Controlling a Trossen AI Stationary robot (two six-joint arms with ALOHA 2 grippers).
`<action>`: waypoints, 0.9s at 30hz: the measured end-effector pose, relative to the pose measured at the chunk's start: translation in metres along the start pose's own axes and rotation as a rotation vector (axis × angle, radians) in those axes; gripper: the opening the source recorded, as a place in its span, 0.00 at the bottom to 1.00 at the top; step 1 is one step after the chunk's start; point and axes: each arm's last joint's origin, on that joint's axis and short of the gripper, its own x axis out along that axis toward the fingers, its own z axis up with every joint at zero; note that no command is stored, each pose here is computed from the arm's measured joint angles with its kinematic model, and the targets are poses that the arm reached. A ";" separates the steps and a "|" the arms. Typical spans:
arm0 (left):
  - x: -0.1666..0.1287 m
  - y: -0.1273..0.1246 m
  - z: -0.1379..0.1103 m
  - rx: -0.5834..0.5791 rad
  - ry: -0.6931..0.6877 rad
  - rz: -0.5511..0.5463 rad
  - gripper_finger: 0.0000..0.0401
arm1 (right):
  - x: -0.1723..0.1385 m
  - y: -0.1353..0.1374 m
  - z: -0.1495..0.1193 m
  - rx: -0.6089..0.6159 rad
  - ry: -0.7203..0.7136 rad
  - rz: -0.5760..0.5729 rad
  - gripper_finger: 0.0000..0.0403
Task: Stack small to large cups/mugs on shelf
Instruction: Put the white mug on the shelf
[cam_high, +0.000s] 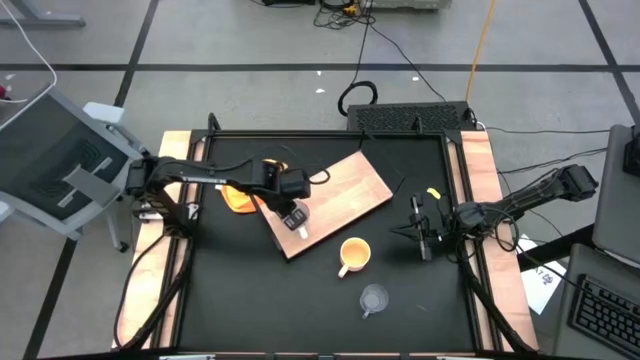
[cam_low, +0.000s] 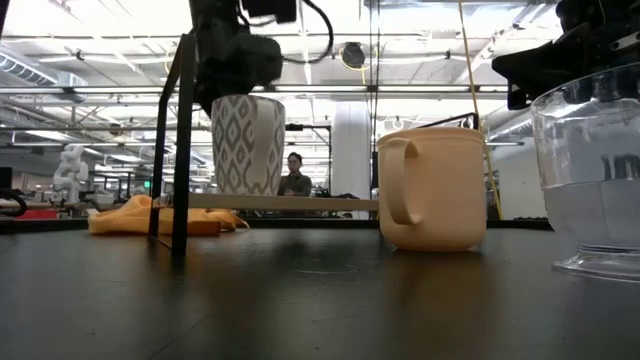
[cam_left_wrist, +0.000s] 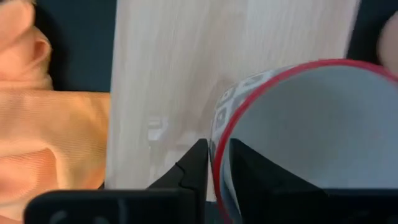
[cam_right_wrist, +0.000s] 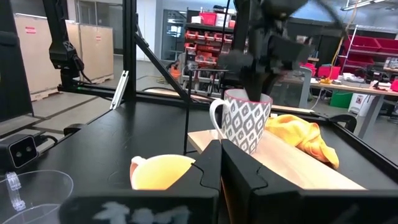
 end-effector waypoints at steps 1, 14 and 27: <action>-0.003 0.000 0.000 0.004 -0.007 -0.005 0.18 | 0.000 0.000 0.000 0.000 0.002 0.000 0.00; -0.004 -0.001 0.001 0.061 -0.011 -0.011 0.19 | 0.000 0.000 -0.001 -0.001 0.007 0.000 0.00; -0.041 -0.007 0.016 0.107 -0.111 -0.041 0.48 | 0.000 0.000 -0.001 0.003 0.007 0.001 0.00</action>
